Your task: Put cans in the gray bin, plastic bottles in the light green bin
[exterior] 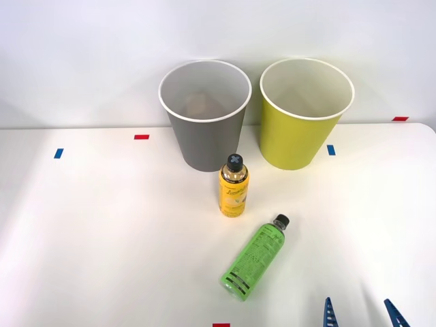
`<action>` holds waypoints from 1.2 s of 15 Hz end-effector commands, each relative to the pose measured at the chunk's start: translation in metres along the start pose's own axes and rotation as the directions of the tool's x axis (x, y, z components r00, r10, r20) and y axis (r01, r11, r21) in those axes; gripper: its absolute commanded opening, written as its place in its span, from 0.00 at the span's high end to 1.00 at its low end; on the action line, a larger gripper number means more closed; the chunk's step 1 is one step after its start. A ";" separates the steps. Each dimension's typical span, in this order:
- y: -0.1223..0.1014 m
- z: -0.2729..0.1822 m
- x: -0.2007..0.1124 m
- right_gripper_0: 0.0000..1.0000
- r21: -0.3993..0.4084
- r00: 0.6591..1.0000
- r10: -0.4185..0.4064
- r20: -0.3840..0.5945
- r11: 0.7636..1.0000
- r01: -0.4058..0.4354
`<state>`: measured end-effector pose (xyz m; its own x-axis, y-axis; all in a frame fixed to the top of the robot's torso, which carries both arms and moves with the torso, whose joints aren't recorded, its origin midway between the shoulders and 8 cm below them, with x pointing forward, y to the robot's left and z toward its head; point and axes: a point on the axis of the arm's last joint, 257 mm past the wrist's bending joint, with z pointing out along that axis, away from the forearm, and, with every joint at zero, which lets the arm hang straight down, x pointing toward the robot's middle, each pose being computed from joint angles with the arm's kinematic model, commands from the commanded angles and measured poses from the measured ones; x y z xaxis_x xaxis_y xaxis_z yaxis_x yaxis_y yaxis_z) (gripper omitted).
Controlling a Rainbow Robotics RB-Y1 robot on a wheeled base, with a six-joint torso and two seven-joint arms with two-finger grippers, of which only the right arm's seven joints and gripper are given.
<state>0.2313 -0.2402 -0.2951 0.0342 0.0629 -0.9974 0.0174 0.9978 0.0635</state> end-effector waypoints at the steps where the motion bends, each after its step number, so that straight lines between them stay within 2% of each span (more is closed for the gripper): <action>1: 0.000 0.000 0.000 0.00 0.000 1.000 0.000 0.000 1.000 0.000; 18: 0.000 0.000 0.000 0.00 0.000 1.000 0.000 0.000 1.000 0.000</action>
<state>0.2313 -0.2402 -0.2951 0.0342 0.0629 -0.9974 0.0174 0.9978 0.0635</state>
